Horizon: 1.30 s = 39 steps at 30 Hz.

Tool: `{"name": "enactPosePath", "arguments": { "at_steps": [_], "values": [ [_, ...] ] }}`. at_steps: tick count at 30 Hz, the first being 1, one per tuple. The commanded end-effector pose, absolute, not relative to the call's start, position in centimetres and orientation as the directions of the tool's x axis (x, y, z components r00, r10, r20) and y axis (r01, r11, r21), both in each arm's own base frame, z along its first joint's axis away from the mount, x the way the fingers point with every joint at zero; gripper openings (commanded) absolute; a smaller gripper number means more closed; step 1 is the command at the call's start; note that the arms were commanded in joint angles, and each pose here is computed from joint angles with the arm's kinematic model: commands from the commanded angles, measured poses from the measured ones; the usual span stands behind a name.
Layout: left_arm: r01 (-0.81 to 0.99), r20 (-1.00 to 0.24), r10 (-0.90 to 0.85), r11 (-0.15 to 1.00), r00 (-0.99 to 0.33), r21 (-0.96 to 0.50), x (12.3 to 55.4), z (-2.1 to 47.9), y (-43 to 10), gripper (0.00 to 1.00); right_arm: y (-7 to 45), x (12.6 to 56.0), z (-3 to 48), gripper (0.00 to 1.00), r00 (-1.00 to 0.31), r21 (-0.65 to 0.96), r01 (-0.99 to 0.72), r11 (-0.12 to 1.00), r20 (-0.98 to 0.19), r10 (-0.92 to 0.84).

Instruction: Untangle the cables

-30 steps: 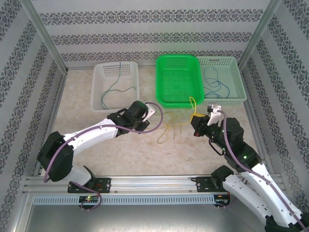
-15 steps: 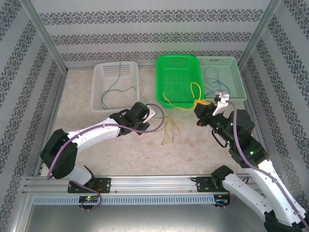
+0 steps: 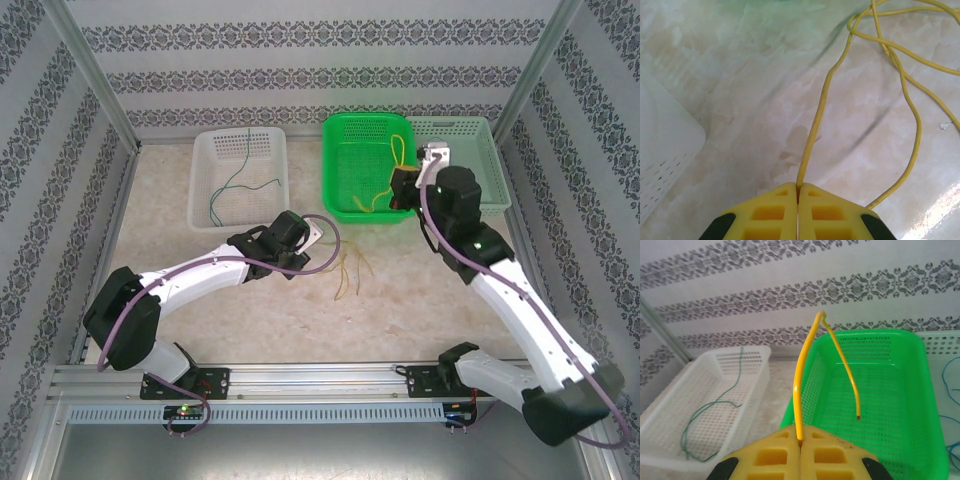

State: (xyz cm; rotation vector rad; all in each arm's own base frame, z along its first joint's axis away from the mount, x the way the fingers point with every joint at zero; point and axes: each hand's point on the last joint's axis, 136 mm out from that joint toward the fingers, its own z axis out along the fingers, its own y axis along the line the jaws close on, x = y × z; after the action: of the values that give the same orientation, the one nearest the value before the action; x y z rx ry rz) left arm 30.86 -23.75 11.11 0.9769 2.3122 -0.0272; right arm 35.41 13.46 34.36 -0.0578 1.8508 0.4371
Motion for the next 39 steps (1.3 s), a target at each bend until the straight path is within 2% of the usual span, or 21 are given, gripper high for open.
{"name": "enactPosePath", "arguments": {
  "at_steps": [1,7,12,17,18,19,21,22,24,25,29,34,39],
  "values": [
    [0.650,-0.558,0.627,0.735,-0.543,0.194,30.8,11.5,-24.0,0.08,13.1,38.1,35.8,0.00,-0.286,0.251,-0.257,0.933,-0.942,0.175],
    [0.653,-0.574,0.620,0.734,-0.535,0.185,30.9,11.9,-24.3,0.08,12.2,43.3,30.3,0.00,-0.450,0.283,-0.190,0.940,-0.876,0.172],
    [0.657,-0.584,0.616,0.733,-0.530,0.177,30.9,12.2,-24.6,0.09,13.0,45.9,24.9,0.00,-0.592,0.325,-0.193,0.926,-0.791,0.154],
    [0.658,-0.579,0.619,0.732,-0.531,0.179,30.8,12.1,-24.5,0.09,13.5,47.4,22.1,0.00,-0.639,0.356,-0.174,0.918,-0.750,0.170],
    [0.657,-0.577,0.619,0.732,-0.533,0.178,30.8,12.0,-24.5,0.09,13.7,47.6,21.7,0.04,-0.645,0.359,-0.171,0.918,-0.745,0.171],
    [0.658,-0.578,0.618,0.732,-0.533,0.177,30.8,12.1,-24.5,0.09,13.7,47.9,21.3,0.14,-0.655,0.358,-0.165,0.919,-0.736,0.169],
    [0.659,-0.578,0.620,0.730,-0.531,0.177,30.8,12.1,-24.6,0.09,14.0,48.4,20.4,0.22,-0.682,0.355,-0.167,0.920,-0.716,0.153],
    [0.660,-0.579,0.619,0.730,-0.530,0.177,30.8,12.1,-24.6,0.09,14.2,48.6,19.8,0.29,-0.700,0.353,-0.168,0.920,-0.700,0.141],
    [0.657,-0.580,0.617,0.732,-0.531,0.177,30.9,12.2,-24.6,0.09,14.0,49.0,19.1,0.56,-0.732,0.337,-0.150,0.929,-0.669,0.125],
    [0.658,-0.581,0.618,0.732,-0.530,0.177,30.9,12.3,-24.6,0.09,13.7,49.0,18.7,0.64,-0.748,0.326,-0.133,0.936,-0.652,0.121],
    [0.656,-0.579,0.617,0.733,-0.532,0.179,30.9,12.3,-24.6,0.09,13.2,48.9,19.0,0.75,-0.753,0.304,-0.111,0.946,-0.647,0.119],
    [0.653,-0.582,0.613,0.737,-0.535,0.176,31.0,12.3,-24.6,0.09,13.7,46.6,20.9,0.75,-0.740,0.320,-0.150,0.936,-0.664,0.108],
    [0.642,-0.596,0.600,0.747,-0.534,0.176,31.2,12.5,-24.6,0.09,15.1,41.4,21.0,0.73,-0.733,0.275,-0.215,0.937,-0.679,0.031]
  ]
}}
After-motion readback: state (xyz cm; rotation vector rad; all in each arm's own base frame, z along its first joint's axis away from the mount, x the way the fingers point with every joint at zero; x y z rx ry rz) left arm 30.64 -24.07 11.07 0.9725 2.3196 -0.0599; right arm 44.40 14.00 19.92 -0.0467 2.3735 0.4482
